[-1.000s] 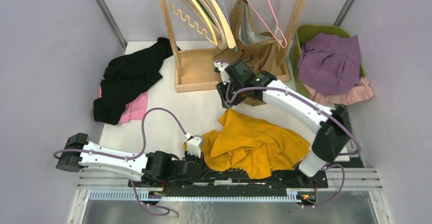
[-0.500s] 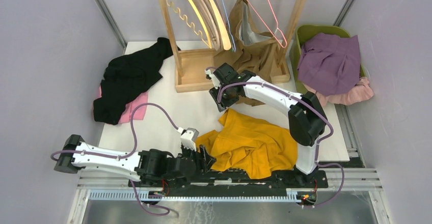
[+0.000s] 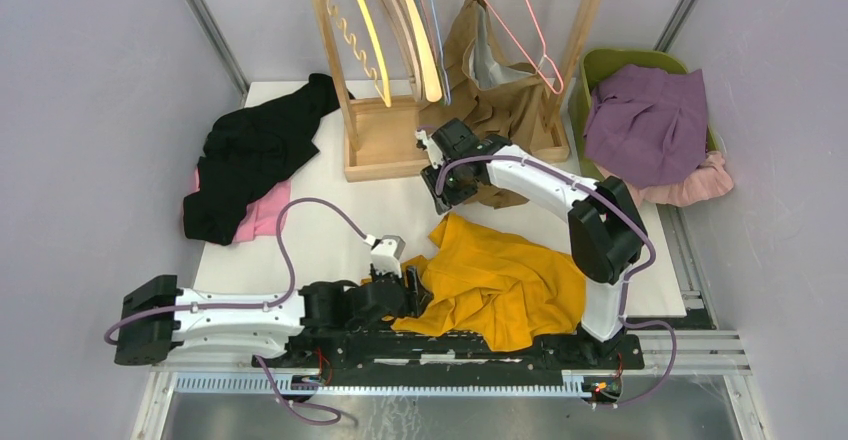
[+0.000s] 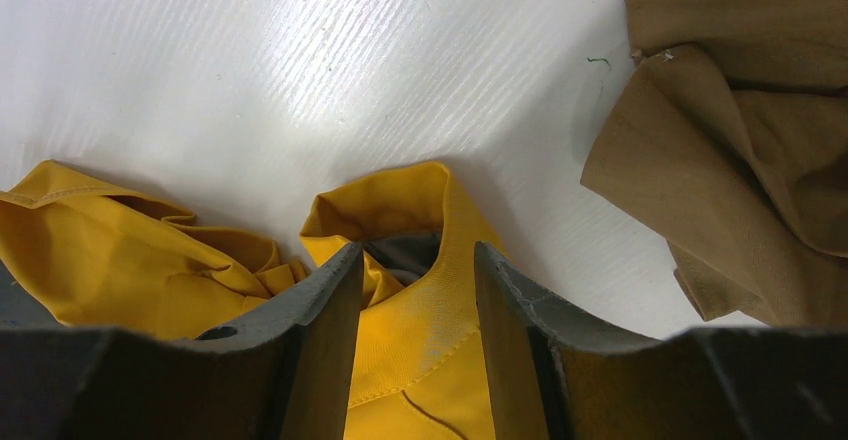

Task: Place the skirt on the hanger
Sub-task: Flatten out the skirt at the center of the board.

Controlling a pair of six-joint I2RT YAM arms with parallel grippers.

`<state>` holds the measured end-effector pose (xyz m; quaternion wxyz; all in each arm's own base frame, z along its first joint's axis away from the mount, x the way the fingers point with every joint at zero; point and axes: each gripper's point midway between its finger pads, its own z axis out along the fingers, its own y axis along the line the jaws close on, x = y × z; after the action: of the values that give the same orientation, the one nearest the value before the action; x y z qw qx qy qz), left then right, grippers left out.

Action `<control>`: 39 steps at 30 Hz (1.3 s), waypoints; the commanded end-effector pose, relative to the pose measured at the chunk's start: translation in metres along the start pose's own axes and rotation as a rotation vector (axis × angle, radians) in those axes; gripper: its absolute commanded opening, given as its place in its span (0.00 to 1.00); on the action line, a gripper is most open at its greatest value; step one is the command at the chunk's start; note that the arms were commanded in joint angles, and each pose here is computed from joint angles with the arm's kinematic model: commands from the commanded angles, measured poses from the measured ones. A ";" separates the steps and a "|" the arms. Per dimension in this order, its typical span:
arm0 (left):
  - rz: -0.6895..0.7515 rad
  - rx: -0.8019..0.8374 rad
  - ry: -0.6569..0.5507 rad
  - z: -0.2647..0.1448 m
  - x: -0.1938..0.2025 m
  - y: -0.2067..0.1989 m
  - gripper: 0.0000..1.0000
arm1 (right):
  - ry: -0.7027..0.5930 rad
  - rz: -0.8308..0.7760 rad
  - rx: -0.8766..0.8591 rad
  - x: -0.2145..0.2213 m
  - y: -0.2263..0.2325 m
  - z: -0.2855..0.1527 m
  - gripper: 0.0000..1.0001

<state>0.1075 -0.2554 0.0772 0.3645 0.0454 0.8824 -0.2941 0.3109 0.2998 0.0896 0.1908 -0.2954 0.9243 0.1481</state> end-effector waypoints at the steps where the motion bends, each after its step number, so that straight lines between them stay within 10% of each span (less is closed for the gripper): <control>1: 0.046 0.116 -0.001 0.008 -0.008 -0.031 0.56 | -0.056 -0.012 -0.039 -0.016 0.004 -0.016 0.51; 7: 0.036 0.155 0.060 0.008 0.006 -0.037 0.25 | -0.003 -0.011 -0.079 -0.009 0.007 -0.008 0.51; 25: -0.015 0.198 0.084 -0.003 0.019 -0.024 0.20 | 0.106 -0.019 -0.066 0.016 -0.001 0.025 0.50; 34: -0.003 0.212 0.099 0.004 0.022 -0.034 0.41 | 0.151 -0.056 -0.154 0.031 0.019 0.028 0.48; 39: 0.011 0.202 0.096 0.011 0.022 -0.037 0.56 | 0.164 -0.058 -0.102 0.037 0.010 0.022 0.15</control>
<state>0.0818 -0.2755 0.0551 0.3014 0.1010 0.8814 -0.3495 0.2851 0.3019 0.0532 0.1020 -0.3359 0.9201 0.1739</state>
